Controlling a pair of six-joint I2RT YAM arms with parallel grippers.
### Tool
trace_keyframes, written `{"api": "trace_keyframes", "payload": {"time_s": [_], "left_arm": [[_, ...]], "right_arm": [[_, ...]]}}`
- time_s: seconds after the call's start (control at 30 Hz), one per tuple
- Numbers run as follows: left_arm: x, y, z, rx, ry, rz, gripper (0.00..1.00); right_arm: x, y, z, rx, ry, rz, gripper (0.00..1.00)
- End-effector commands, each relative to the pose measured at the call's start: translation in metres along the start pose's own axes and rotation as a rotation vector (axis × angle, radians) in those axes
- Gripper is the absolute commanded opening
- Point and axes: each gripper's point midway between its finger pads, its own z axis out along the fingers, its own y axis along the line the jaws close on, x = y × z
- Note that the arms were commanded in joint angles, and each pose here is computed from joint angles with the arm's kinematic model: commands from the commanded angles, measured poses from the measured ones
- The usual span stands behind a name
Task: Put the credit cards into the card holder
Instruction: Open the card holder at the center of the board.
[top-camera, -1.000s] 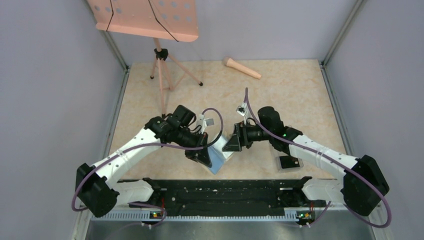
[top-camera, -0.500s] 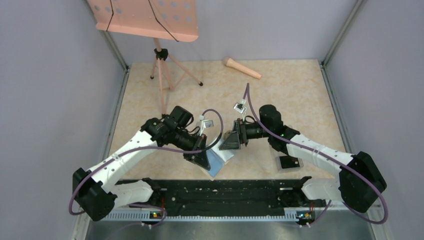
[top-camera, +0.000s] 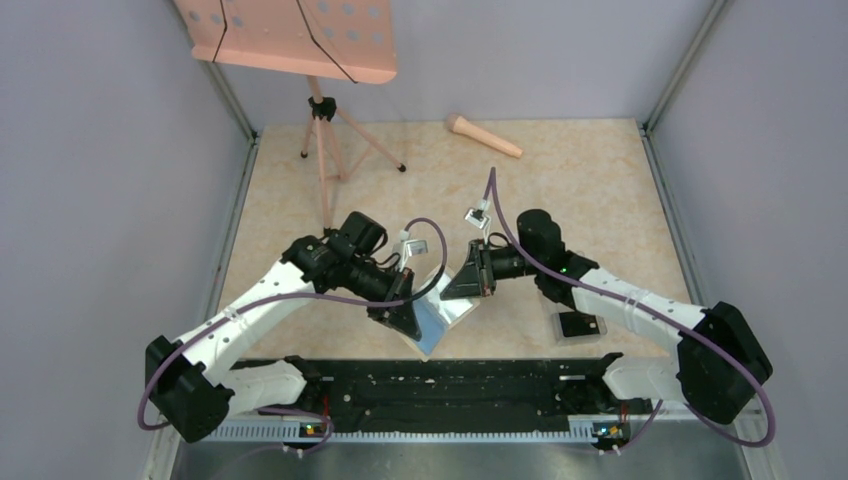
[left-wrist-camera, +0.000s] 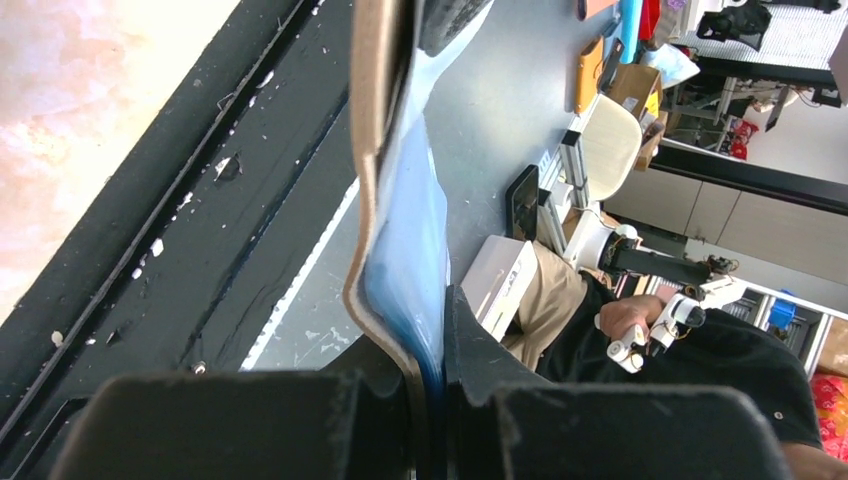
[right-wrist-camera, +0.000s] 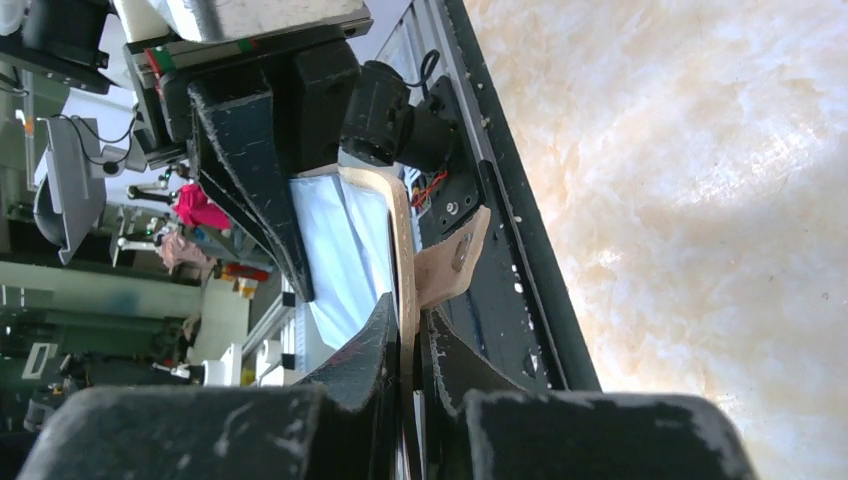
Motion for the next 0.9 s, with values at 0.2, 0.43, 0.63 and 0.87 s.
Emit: {"api": "trace_keyframes", "payload": {"time_s": [0.2, 0.43, 0.63, 0.87], "left_arm": [[-0.015, 0.006, -0.001, -0.037, -0.138, 0.12, 0.0], [-0.028, 0.011, 0.008, -0.006, -0.202, 0.16, 0.0], [-0.028, 0.006, 0.01, 0.038, -0.191, 0.18, 0.0], [-0.021, 0.005, 0.011, 0.057, -0.148, 0.165, 0.0]], "right_arm": [[-0.018, 0.019, -0.02, -0.037, -0.146, -0.041, 0.0], [-0.017, 0.05, -0.041, -0.127, -0.2, -0.115, 0.0], [-0.016, 0.049, -0.043, -0.111, -0.182, -0.169, 0.31], [-0.021, 0.022, -0.029, -0.02, -0.096, -0.129, 0.55]]}}
